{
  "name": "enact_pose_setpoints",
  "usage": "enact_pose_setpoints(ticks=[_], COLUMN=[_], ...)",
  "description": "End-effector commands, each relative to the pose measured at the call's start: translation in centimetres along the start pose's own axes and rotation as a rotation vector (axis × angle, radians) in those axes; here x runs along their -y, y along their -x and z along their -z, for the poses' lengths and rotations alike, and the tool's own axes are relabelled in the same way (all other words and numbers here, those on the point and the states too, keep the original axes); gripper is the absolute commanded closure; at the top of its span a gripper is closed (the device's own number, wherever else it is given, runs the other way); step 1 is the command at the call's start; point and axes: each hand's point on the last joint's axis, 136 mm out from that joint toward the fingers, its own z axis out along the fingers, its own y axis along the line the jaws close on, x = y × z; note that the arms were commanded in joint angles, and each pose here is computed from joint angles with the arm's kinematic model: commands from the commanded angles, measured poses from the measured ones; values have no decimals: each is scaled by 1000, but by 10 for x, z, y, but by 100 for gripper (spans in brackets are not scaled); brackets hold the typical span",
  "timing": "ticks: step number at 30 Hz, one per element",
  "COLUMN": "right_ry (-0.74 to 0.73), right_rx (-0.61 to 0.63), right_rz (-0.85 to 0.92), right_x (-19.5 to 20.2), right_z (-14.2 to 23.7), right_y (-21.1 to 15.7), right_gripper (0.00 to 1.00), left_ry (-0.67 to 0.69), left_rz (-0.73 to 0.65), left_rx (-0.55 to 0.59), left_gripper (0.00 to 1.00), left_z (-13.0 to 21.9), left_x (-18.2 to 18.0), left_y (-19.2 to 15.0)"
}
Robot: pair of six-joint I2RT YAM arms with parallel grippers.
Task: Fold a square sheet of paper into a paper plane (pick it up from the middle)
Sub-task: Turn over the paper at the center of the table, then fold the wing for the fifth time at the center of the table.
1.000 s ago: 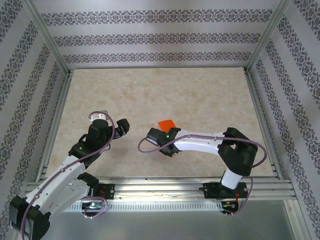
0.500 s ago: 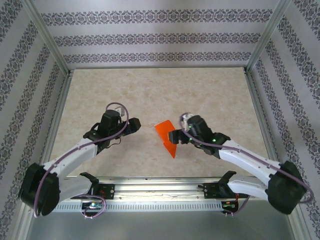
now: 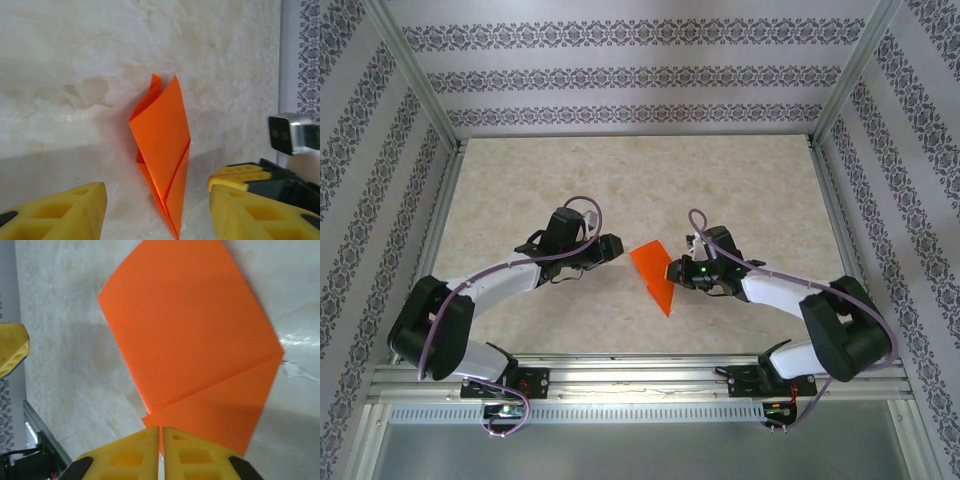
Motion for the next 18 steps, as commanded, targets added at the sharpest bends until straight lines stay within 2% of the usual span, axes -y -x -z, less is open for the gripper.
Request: enact_pose_setpoints(ticks=[1,7,9,14,18], right_ry=[59,-5,-12,-36,-98], right_rx=[-59,-96,-112,-157,-139], right_rz=[-7,-63,-84,-102,-136], right_x=[-18,0,5,10,19], right_z=[-8,-20,-25,-36,-42], right_y=[-7,-16,-20,-30,-33], right_gripper=[94,97,97,97,97], left_ry=[-49,-61,-61,-88,-106], left_rz=[-3,5,8,16,28], left_rx=[-23,-38,-40,-61,-93], left_gripper=[44,47,55,60,68], left_z=[-4,-10,-12,-20,-32], left_x=[15,18,19,23,28], left_y=[-2,-2,-1,-1,-5])
